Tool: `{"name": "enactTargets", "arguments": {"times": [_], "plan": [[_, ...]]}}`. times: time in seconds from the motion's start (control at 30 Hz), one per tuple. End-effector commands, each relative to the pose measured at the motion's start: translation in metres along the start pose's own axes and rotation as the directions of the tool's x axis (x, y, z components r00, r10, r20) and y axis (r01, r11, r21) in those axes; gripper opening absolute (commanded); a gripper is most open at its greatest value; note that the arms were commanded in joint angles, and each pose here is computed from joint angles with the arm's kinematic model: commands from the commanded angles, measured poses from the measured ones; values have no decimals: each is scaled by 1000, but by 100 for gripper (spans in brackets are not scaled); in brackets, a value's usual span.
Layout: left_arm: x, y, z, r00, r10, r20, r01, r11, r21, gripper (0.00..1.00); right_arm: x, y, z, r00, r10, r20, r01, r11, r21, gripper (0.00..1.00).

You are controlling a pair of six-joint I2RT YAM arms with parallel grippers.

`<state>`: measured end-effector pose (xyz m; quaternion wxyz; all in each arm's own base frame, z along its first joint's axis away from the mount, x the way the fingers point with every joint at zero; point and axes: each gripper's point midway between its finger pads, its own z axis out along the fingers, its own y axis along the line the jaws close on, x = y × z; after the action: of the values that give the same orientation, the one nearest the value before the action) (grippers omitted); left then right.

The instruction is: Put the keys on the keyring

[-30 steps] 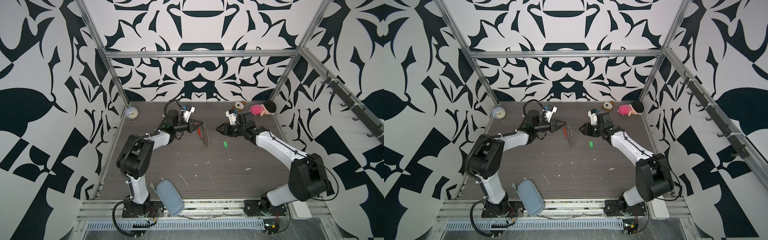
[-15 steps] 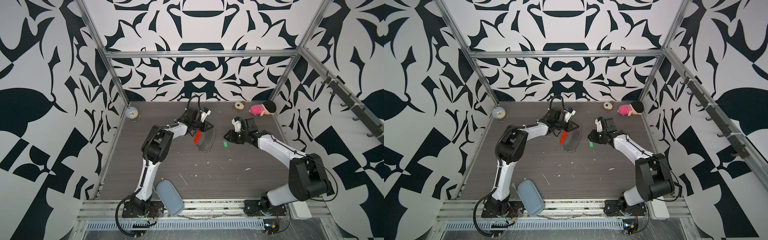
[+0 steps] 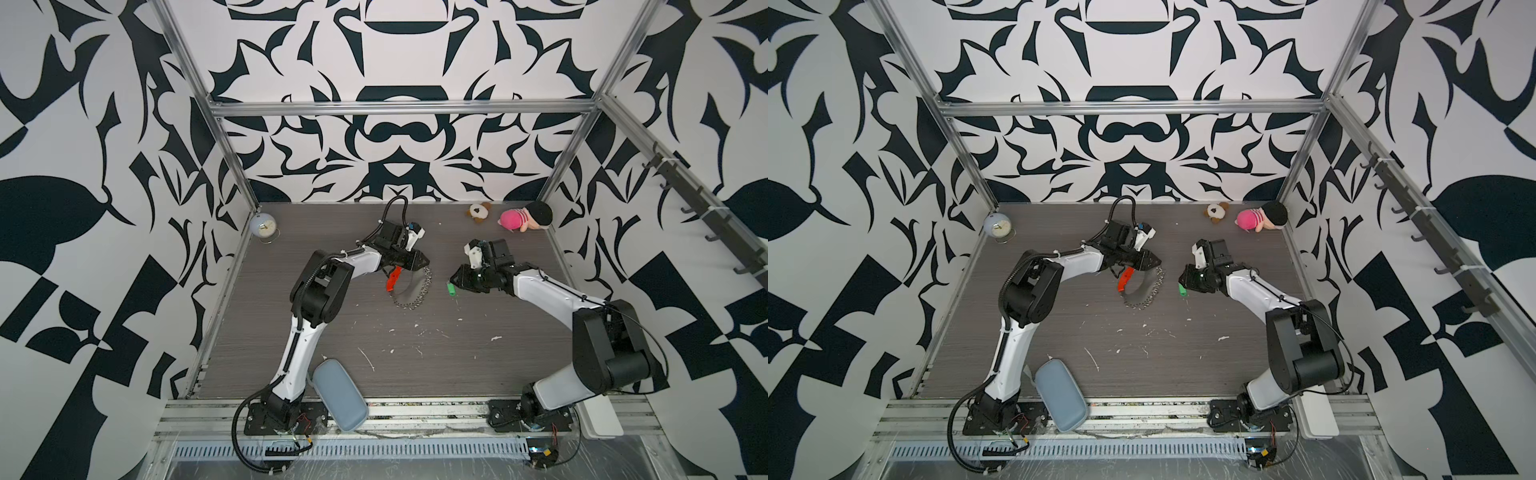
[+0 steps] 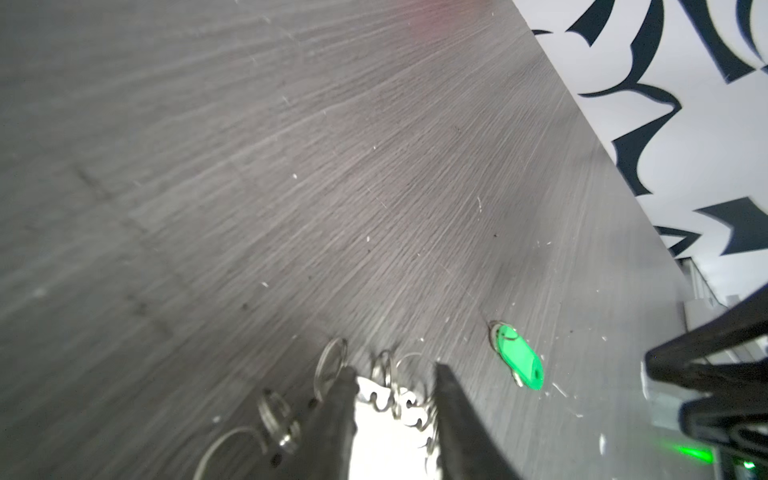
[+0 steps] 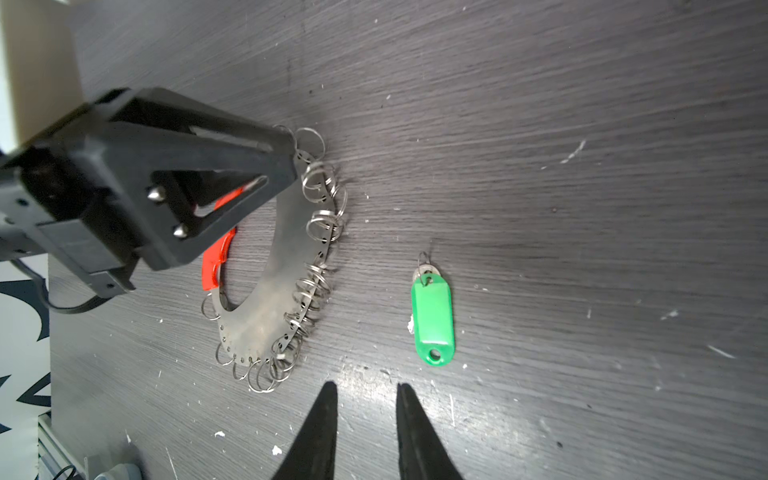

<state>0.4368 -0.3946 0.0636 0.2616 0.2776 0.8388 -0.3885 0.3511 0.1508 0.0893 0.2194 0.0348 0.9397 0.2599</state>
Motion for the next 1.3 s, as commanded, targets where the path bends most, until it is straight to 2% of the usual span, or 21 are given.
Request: {"name": "enactTargets", "arguments": {"times": [0.0, 0.1, 0.17, 0.23, 0.37, 0.47, 0.8, 1.0, 1.27], "plan": [[-43, -17, -37, 995, 35, 92, -29, 997, -70, 51, -13, 8, -4, 999, -28, 33, 28, 999, -21, 29], [-47, -11, -53, 995, 7, 101, 9, 987, -158, 57, -13, 9, -4, 999, -24, 32, 24, 999, -28, 29], [-45, 1, -61, 992, -63, 106, 88, 966, -242, 55, -13, 9, -3, 999, -22, 32, 23, 999, -32, 29], [-41, 5, -63, 989, -115, 98, 137, 953, -270, 48, -13, 10, -2, 999, -18, 28, 19, 999, -36, 29], [-31, 5, -57, 987, -142, 69, 155, 954, -256, 26, -13, 12, -1, 1000, -17, 24, 18, 999, -48, 28], [-21, 8, -54, 984, -170, 51, 177, 950, -256, 23, -12, 12, -3, 1000, -17, 25, 18, 999, -47, 28], [-8, 2, -36, 962, -264, 70, 273, 943, -190, 20, -11, 12, 0, 1000, -5, 16, 6, 998, -55, 28], [-3, 9, -26, 953, -294, 76, 304, 931, -203, 27, -12, 13, -2, 1000, -17, 18, 18, 999, -50, 28], [9, 17, -13, 946, -318, 59, 323, 920, -224, 30, -11, 11, -1, 1000, -14, 17, 14, 999, -46, 28]]}}
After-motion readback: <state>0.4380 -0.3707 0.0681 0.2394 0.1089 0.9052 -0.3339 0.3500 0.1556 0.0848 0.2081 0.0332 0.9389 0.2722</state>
